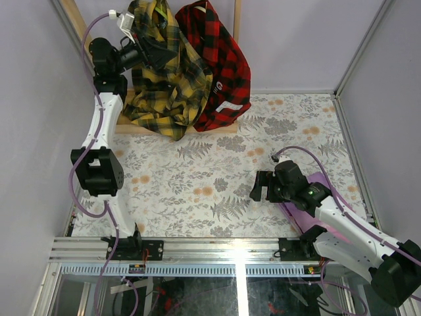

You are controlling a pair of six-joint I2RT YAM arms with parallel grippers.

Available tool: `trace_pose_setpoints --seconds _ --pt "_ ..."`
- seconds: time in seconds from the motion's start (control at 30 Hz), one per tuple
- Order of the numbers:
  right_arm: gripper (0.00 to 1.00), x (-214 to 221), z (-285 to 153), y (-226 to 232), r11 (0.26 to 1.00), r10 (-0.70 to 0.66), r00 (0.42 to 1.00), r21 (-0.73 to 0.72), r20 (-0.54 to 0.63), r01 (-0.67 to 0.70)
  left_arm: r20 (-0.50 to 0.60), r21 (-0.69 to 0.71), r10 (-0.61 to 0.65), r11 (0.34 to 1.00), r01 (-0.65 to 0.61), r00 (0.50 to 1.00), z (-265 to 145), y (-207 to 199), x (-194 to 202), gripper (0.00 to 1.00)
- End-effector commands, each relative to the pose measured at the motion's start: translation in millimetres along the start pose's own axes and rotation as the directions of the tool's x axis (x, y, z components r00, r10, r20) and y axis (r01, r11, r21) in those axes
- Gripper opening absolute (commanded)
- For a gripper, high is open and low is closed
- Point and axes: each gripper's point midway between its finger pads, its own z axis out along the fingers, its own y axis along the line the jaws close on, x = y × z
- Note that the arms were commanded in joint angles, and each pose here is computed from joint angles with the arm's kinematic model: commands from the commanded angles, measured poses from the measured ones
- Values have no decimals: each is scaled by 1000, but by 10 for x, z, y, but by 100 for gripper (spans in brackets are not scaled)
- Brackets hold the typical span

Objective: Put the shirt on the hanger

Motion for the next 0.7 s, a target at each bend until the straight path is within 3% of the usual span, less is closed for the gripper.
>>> trace_pose_setpoints --seconds 0.0,0.13,0.3,0.4,0.47,0.67 --pt "97 -31 -28 59 1000 -1 1000 -25 1 1 0 5 15 1000 -15 1000 83 24 1 58" --pt "97 -24 -34 52 1000 -1 1000 -22 -1 1 -4 25 4 1000 -4 1000 119 18 -2 48" --pt "97 -9 -25 42 1000 1 1000 -21 -4 -1 17 60 0 998 -1 1000 125 -93 -103 16" --pt "97 -4 -23 43 1000 2 1000 -21 -5 -2 35 59 12 998 -14 999 129 -144 -212 5" --pt "97 -6 -20 40 1000 2 1000 -21 -3 -2 53 55 21 998 -24 998 140 -181 -321 0" --pt "97 11 -5 35 1000 2 1000 -20 -9 -2 100 2 15 1000 -16 995 209 -140 -599 0"
